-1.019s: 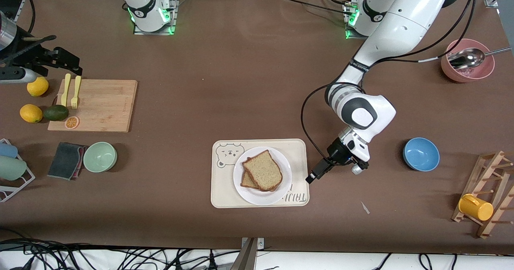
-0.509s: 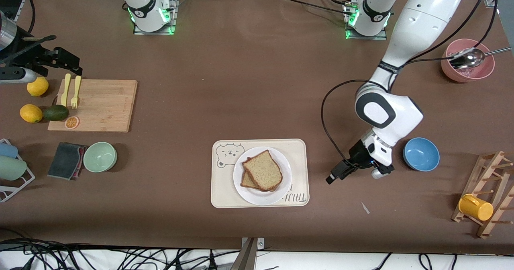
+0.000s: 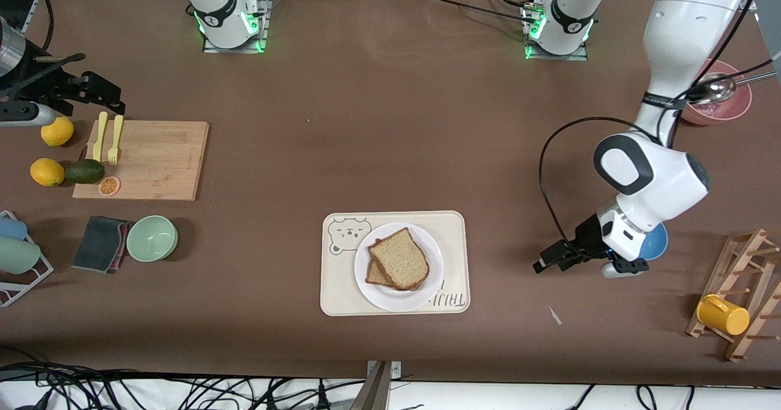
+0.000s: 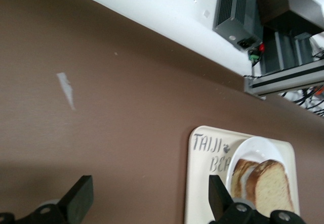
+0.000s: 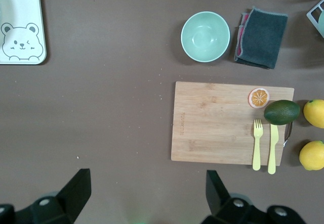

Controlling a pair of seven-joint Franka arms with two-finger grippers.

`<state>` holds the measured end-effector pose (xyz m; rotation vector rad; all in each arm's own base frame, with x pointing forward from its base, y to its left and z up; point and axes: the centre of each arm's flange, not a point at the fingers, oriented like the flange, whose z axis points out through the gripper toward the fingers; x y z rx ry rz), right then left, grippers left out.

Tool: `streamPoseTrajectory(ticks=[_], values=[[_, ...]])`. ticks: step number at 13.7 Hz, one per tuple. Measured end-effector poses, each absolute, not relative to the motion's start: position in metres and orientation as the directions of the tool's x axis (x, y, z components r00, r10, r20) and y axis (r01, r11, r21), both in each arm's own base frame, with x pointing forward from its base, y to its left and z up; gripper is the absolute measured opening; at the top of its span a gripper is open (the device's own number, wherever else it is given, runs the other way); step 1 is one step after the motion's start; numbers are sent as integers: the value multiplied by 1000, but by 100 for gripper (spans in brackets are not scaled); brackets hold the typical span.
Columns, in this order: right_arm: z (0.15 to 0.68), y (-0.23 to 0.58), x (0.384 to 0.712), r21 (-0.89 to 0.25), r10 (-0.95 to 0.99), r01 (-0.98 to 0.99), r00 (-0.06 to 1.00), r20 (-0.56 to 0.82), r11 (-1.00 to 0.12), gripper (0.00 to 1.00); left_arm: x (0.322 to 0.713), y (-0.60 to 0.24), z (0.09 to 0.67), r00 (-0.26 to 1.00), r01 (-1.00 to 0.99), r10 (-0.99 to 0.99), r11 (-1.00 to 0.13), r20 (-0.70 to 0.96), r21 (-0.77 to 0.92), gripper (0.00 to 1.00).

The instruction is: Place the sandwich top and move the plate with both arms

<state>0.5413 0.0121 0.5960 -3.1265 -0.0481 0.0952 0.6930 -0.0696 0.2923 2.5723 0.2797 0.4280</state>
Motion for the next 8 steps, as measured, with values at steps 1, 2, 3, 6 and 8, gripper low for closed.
streamPoseTrajectory(ticks=[1, 2, 3, 6, 8], values=[[596, 12, 541, -14, 31, 30, 998, -61, -999, 100, 690, -64, 300, 937, 104, 249, -869, 245, 485, 100], [596, 12, 541, -14, 30, 29, 998, -61, -999, 100, 686, -58, 308, 943, 98, 227, -889, 244, 447, 100], [596, 11, 541, -14, 30, 29, 998, -61, -999, 100, 681, -52, 316, 949, 93, 205, -908, 238, 408, 100], [596, 11, 541, -14, 30, 29, 998, -61, -999, 100, 665, -25, 353, 970, 87, 144, -957, 194, 276, 100], [596, 11, 541, -14, 30, 29, 998, -61, -999, 100, 657, -9, 382, 975, 93, 131, -975, 180, 203, 100]])
